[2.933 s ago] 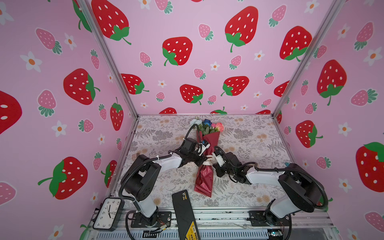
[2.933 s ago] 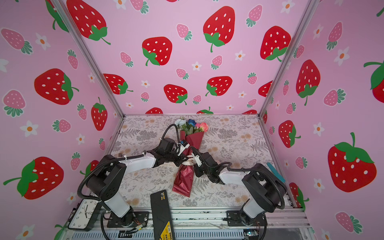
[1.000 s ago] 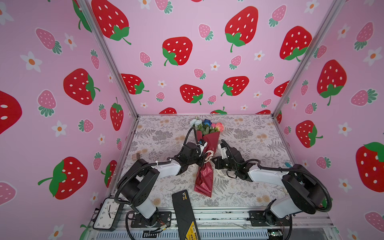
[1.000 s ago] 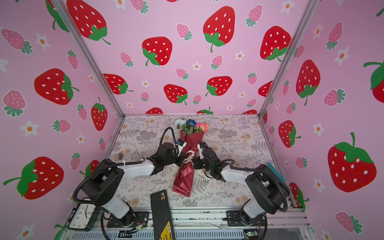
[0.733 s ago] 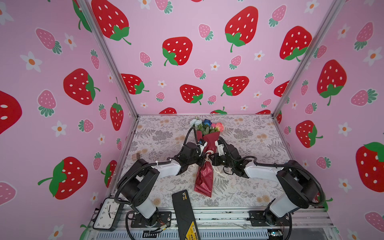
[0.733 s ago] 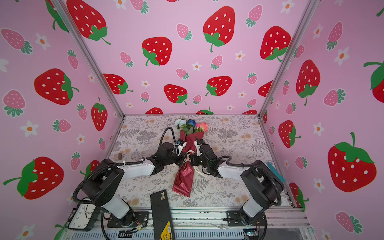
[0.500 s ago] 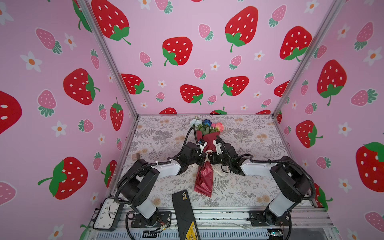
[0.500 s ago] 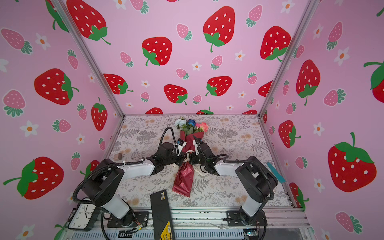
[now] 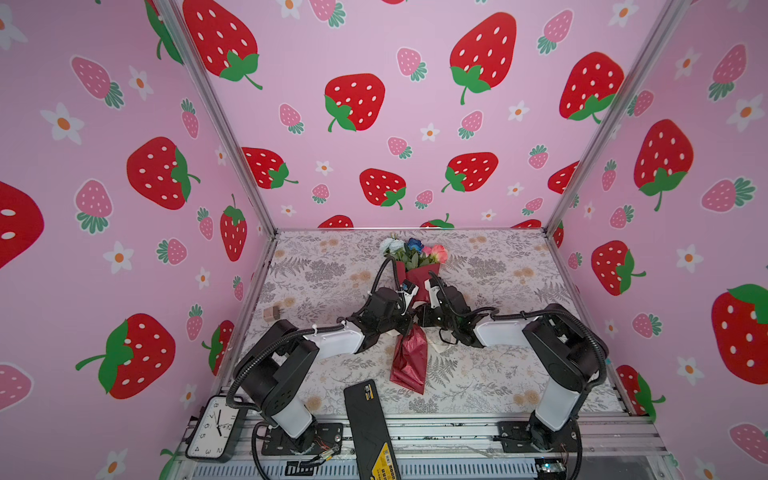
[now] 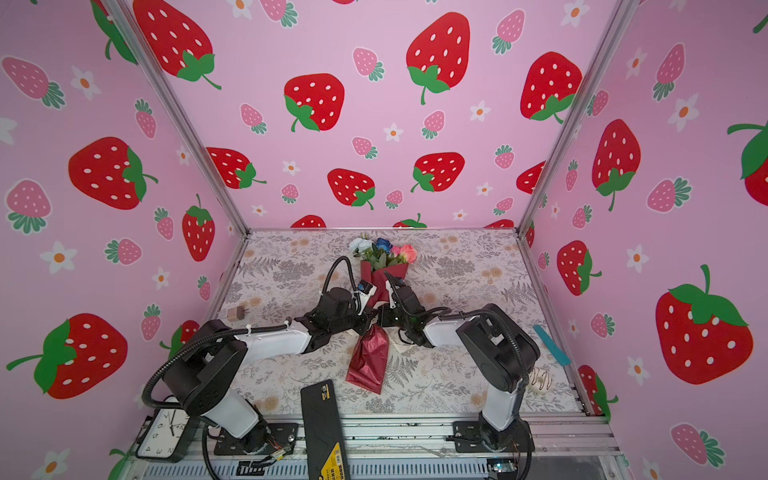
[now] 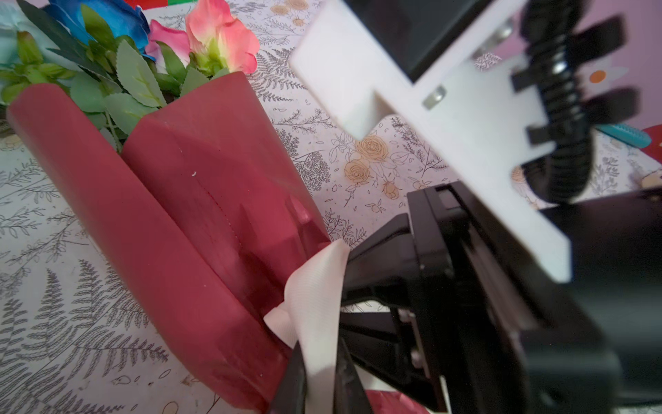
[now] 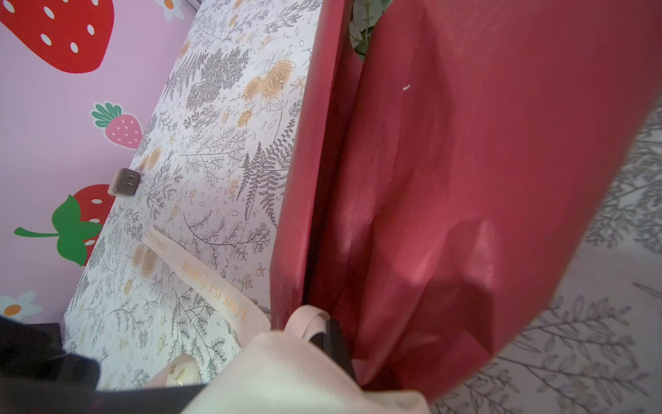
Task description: Tie the bouquet of fake flowers
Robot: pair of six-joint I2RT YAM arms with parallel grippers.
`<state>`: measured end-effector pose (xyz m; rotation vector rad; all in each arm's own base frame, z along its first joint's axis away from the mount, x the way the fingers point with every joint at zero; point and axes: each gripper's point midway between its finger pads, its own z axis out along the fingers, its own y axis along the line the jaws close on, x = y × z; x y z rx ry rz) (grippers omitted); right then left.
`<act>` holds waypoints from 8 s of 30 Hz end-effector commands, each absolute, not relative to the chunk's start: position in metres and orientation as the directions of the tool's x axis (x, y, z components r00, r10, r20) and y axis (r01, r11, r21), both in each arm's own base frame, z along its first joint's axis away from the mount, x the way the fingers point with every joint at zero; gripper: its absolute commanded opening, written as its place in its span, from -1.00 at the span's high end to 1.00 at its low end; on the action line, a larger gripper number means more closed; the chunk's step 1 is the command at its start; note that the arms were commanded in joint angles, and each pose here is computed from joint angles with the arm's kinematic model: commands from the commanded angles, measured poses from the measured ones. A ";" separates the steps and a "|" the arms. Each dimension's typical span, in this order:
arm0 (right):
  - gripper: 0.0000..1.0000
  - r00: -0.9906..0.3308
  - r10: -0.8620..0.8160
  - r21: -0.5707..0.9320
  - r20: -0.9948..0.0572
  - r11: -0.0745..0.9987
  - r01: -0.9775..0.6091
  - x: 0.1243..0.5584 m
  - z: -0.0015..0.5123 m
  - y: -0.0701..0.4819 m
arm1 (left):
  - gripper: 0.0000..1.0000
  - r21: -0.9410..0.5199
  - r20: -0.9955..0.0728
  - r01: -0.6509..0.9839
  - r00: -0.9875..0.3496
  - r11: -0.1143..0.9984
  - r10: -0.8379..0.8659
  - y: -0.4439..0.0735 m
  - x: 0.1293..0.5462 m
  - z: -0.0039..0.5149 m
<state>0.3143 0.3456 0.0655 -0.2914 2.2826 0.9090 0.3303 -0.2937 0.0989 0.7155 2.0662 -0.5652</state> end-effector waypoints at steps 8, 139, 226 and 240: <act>1.00 -0.729 0.108 0.576 -0.676 0.695 -0.430 0.327 0.086 0.352 | 0.68 -0.120 -0.853 0.695 -0.437 0.709 0.285 -0.300 0.325 0.104; 0.96 -0.807 0.102 0.584 -0.581 0.744 -0.326 0.314 0.083 0.339 | 1.00 -0.243 -0.738 0.670 -0.597 0.701 0.315 -0.306 0.325 0.055; 0.52 -0.727 0.033 0.434 -0.686 0.821 -0.372 0.287 0.113 0.283 | 1.00 -0.122 -0.808 0.653 -0.503 0.748 0.307 -0.311 0.377 0.134; 0.40 -0.628 -0.106 0.378 -0.771 0.718 -0.585 0.293 0.143 0.320 | 1.00 -0.178 -0.799 0.687 -0.519 0.704 0.304 -0.322 0.372 0.134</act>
